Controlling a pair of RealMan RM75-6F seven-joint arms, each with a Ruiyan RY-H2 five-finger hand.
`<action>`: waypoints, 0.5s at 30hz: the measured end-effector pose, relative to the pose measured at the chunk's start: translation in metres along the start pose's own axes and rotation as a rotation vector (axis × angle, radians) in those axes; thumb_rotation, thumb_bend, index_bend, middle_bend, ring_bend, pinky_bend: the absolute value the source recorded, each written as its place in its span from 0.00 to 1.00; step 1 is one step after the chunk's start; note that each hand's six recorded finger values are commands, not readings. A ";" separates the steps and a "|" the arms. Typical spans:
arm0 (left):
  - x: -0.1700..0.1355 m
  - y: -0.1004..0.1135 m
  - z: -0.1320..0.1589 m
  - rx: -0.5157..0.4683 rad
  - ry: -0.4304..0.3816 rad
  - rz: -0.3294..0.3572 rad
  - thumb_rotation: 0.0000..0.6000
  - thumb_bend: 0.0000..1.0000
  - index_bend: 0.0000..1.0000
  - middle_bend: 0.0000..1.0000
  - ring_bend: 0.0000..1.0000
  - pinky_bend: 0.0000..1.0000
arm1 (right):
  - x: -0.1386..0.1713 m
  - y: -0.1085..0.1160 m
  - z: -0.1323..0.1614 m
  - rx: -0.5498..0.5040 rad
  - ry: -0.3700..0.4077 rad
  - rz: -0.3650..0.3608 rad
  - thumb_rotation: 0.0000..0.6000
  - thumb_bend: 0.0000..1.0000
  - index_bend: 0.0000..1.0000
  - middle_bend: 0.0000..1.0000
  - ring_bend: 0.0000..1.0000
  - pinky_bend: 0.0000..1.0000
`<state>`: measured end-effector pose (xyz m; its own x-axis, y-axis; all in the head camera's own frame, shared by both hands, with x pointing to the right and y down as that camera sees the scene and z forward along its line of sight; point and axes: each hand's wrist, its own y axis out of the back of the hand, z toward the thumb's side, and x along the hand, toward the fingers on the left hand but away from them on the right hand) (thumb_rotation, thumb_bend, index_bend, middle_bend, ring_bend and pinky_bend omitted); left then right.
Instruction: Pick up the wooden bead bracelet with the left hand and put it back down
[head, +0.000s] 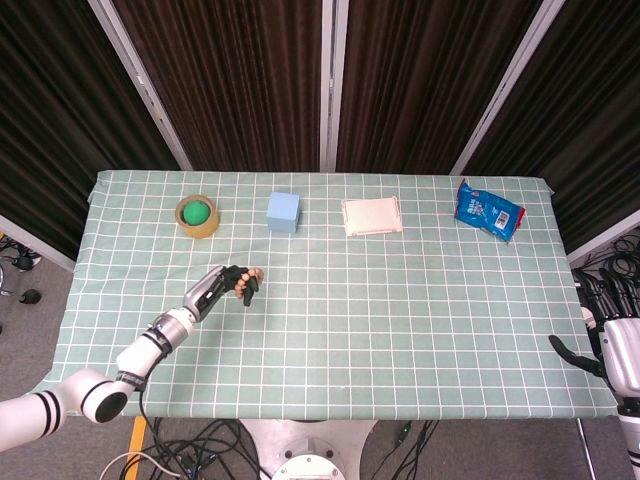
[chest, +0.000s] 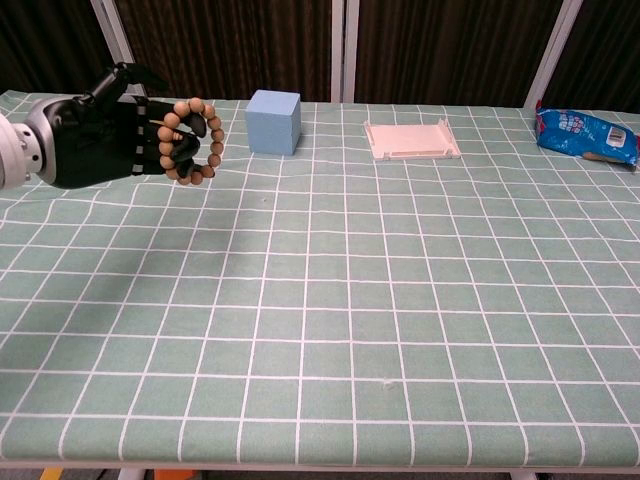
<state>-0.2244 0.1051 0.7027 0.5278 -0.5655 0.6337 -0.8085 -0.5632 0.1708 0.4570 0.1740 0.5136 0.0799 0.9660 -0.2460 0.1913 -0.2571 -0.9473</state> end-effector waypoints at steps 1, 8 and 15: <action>0.000 0.000 0.000 0.001 0.000 -0.001 0.04 0.57 0.50 0.65 0.55 0.15 | 0.000 0.000 0.000 -0.001 0.000 0.001 1.00 0.11 0.06 0.15 0.00 0.00; 0.001 0.000 -0.003 -0.003 0.006 -0.009 0.30 0.46 0.51 0.67 0.55 0.15 | 0.000 -0.001 -0.001 0.000 -0.005 0.002 1.00 0.11 0.06 0.15 0.00 0.00; 0.003 0.002 -0.004 -0.011 0.008 -0.003 0.38 0.35 0.53 0.69 0.56 0.15 | 0.000 -0.001 0.000 0.002 -0.004 0.003 1.00 0.11 0.06 0.15 0.00 0.00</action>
<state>-0.2258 0.1047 0.7075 0.5279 -0.5594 0.6391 -0.8101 -0.5577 0.1810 0.4568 0.1739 0.5144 0.0763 0.9653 -0.2496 0.1887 -0.2598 -0.9471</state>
